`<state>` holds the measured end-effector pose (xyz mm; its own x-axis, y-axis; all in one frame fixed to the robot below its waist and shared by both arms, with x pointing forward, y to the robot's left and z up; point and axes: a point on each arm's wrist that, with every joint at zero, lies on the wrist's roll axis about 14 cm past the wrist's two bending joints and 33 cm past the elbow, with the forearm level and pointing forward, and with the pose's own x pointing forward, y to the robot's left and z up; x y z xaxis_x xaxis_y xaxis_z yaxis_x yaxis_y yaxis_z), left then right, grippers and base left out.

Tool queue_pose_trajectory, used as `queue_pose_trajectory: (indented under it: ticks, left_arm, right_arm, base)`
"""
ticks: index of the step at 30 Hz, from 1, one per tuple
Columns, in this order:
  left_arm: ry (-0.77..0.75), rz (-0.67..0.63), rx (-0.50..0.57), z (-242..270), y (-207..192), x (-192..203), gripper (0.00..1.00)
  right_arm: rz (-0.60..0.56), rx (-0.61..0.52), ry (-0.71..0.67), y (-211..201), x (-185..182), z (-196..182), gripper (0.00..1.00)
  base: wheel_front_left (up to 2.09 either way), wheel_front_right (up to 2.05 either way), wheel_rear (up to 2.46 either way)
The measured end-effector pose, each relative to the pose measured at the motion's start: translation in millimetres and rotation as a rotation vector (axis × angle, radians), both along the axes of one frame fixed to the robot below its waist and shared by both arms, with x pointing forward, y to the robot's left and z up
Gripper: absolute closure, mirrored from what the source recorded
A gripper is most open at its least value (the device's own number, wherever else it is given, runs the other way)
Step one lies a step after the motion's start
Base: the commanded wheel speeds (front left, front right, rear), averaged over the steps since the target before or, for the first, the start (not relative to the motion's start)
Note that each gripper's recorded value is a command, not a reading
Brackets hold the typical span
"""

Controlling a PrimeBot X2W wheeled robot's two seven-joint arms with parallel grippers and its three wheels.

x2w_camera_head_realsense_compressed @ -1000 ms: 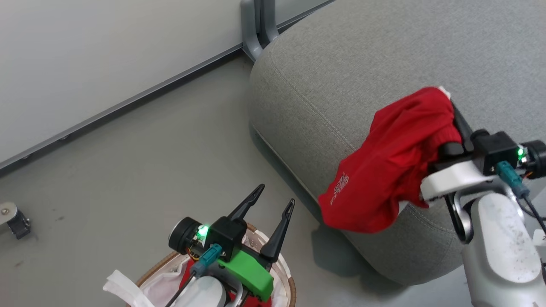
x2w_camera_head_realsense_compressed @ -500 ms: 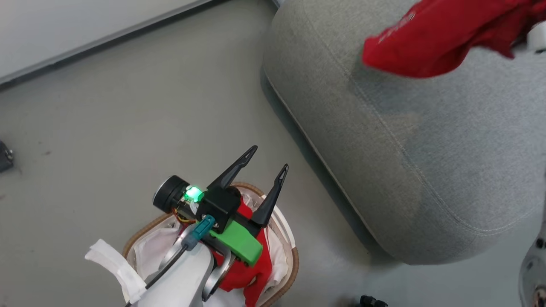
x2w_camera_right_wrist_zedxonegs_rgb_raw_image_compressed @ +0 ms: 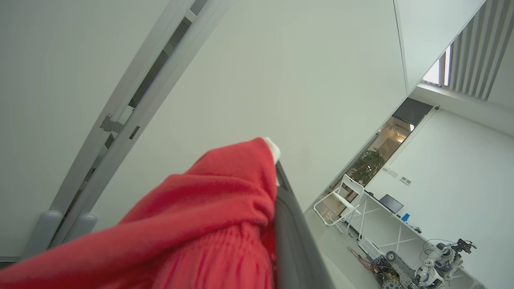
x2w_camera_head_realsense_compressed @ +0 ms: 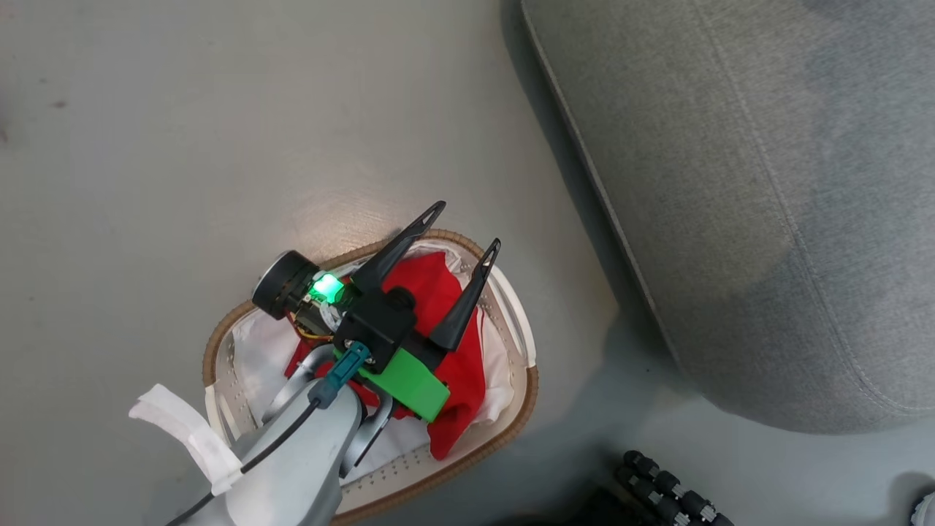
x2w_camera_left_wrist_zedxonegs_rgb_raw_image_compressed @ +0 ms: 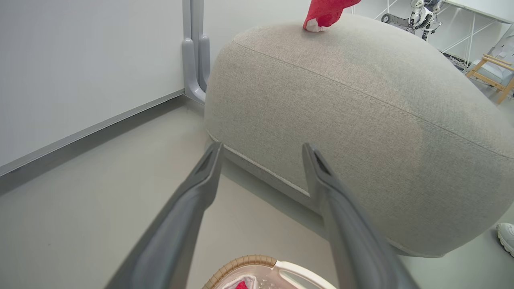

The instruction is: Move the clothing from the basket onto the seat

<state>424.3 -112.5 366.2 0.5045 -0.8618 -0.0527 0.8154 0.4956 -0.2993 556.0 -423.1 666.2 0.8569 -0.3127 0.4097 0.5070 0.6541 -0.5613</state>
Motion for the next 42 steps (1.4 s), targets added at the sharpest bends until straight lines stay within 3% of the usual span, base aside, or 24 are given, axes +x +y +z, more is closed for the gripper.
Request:
queue_pose_trajectory:
  ticks: [4,11,18,19,20,21,23,42]
  left_arm:
    - [0.024,0.019,0.005,-17,6,6,0.0]
    - [0.072,0.038,0.032,-48,17,10,0.0]
    - [0.088,0.041,0.046,-56,19,9,0.0]
    - [0.087,0.041,0.047,-56,19,9,0.0]
    - [0.086,0.042,0.05,-56,19,9,0.0]
    - [0.085,0.042,0.051,-56,20,9,0.0]
    - [0.085,0.041,0.052,-55,19,9,0.0]
    - [0.011,0.105,-0.005,13,14,18,0.0]
  right_arm:
    - [-0.007,0.028,0.078,-2,21,-45,1.0]
    - [-0.042,0.183,0.271,-1,26,-163,1.0]
    - [-0.124,0.256,0.36,-17,-3,-210,1.0]
    - [-0.131,0.26,0.359,-18,-6,-210,0.92]
    - [-0.135,0.262,0.36,-19,-9,-210,0.73]
    - [-0.142,0.269,0.365,-19,-13,-212,0.61]
    - [-0.153,0.288,0.375,-19,-21,-218,0.0]
    - [-0.169,0.357,0.486,3,-128,-237,0.0]
  base:
    - [0.0,0.0,0.0]
    - [0.0,0.0,0.0]
    - [0.0,0.0,0.0]
    - [0.0,0.0,0.0]
    - [0.0,0.0,0.0]
    - [0.0,0.0,0.0]
    - [0.0,0.0,0.0]
    - [0.0,0.0,0.0]
